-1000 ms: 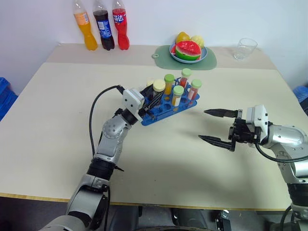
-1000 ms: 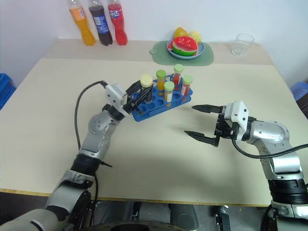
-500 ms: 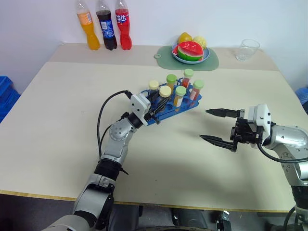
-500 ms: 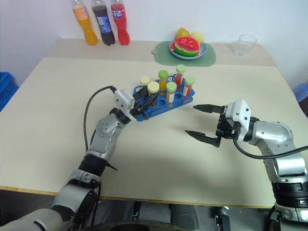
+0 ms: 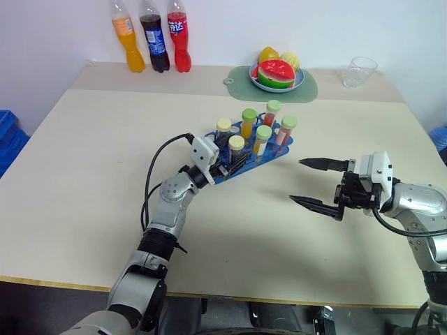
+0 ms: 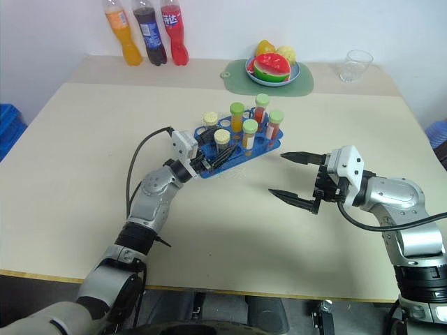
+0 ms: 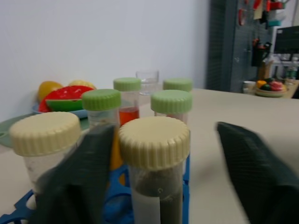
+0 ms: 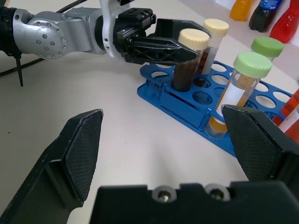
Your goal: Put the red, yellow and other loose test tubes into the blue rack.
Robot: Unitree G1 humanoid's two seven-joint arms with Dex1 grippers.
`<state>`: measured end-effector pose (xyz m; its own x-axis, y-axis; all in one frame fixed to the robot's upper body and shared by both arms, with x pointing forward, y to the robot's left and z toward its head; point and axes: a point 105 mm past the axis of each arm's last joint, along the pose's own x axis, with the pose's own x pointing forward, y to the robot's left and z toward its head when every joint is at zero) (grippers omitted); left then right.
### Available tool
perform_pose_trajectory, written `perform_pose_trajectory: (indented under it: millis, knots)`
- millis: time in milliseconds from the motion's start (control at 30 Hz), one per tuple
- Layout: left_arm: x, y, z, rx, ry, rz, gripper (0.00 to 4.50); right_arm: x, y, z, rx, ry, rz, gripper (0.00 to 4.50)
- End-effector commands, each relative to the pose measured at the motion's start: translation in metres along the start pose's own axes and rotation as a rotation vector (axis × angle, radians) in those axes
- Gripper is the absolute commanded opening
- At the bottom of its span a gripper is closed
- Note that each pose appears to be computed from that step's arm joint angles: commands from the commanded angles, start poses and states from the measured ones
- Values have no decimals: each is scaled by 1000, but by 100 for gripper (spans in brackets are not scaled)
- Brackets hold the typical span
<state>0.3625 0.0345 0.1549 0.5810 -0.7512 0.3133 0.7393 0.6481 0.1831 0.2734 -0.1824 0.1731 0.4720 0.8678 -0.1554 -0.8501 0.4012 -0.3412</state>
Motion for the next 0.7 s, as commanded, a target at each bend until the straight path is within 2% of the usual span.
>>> perform_pose_trajectory:
  millis: [33,200,433,600,700]
  knots:
    - [-3,5,24,36,-46,-8,411,-3,-5,8,-34,-35,-41,450]
    - [-44,11,40,-79,-82,-24,411,-4,-13,-3,-6,-19,-209,450]
    - [-144,30,36,2,165,42,411,-37,-12,-30,81,41,-466,450]
    - [-178,32,38,-3,263,86,411,-48,-3,-39,166,33,-573,450]
    - [-187,31,39,-13,309,86,411,-46,4,-43,184,39,-579,450]
